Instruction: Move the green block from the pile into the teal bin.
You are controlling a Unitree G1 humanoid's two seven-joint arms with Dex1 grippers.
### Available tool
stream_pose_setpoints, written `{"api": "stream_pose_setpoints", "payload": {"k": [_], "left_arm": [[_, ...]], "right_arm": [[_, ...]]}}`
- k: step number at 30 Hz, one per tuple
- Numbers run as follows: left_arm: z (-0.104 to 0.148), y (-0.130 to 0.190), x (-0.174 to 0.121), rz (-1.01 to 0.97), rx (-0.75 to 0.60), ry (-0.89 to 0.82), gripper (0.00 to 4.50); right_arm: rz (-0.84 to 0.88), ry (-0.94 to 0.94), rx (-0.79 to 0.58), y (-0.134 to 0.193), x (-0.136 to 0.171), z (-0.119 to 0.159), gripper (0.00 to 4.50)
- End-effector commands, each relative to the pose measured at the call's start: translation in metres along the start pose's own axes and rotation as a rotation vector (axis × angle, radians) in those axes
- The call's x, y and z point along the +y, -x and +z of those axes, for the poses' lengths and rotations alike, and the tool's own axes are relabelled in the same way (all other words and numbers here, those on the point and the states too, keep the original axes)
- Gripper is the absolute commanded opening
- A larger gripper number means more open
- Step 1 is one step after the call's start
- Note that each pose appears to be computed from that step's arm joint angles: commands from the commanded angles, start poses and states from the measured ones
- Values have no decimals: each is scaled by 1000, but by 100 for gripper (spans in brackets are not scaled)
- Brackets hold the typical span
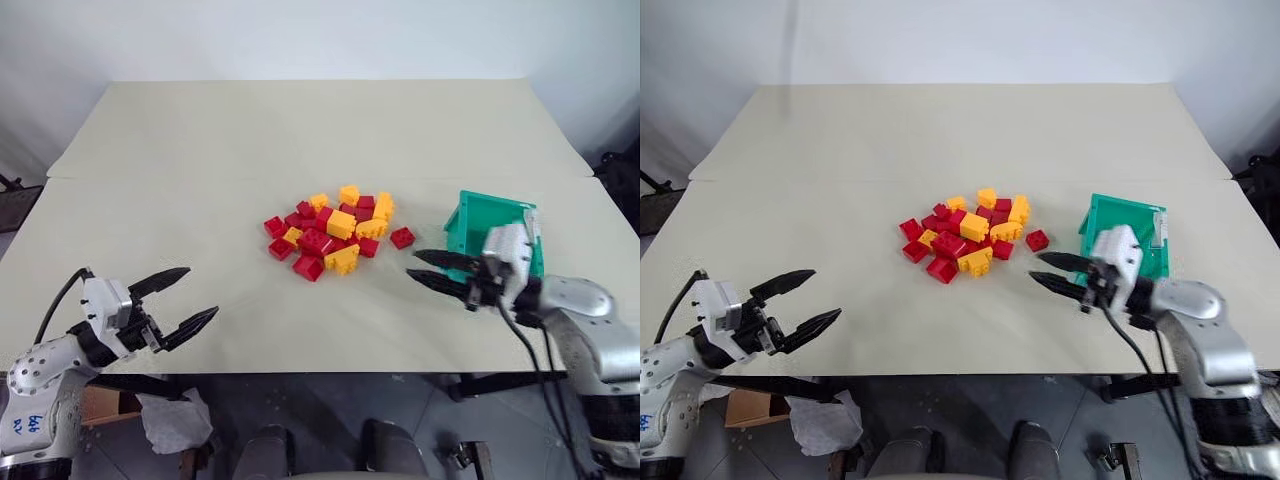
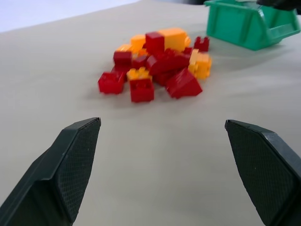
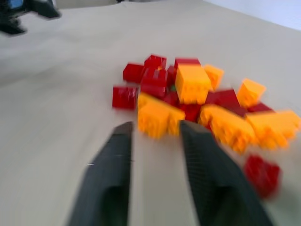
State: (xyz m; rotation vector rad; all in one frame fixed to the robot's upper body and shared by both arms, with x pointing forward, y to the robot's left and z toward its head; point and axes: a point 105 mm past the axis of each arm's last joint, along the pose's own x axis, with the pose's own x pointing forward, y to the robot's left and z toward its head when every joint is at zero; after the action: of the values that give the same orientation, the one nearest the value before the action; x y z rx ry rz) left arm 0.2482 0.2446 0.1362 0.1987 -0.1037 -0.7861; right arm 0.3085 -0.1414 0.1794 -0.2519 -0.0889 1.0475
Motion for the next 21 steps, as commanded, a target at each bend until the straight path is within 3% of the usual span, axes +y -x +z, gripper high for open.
{"api": "stream_pose_setpoints", "payload": {"k": [1, 5, 12, 21], "left_arm": [[7, 6, 2, 48, -33, -22, 450], [14, -6, -8, 41, -82, -33, 450], [24, -26, -19, 19, -142, -42, 450], [29, -33, -22, 24, -166, -52, 450]], "right_arm": [[-10, 13, 3, -33, 1, 6, 17], [14, 25, 97, -79, 9, -5, 5], [19, 50, 124, -128, 7, -2, 5], [-199, 89, 209, -146, -49, -8, 5]]}}
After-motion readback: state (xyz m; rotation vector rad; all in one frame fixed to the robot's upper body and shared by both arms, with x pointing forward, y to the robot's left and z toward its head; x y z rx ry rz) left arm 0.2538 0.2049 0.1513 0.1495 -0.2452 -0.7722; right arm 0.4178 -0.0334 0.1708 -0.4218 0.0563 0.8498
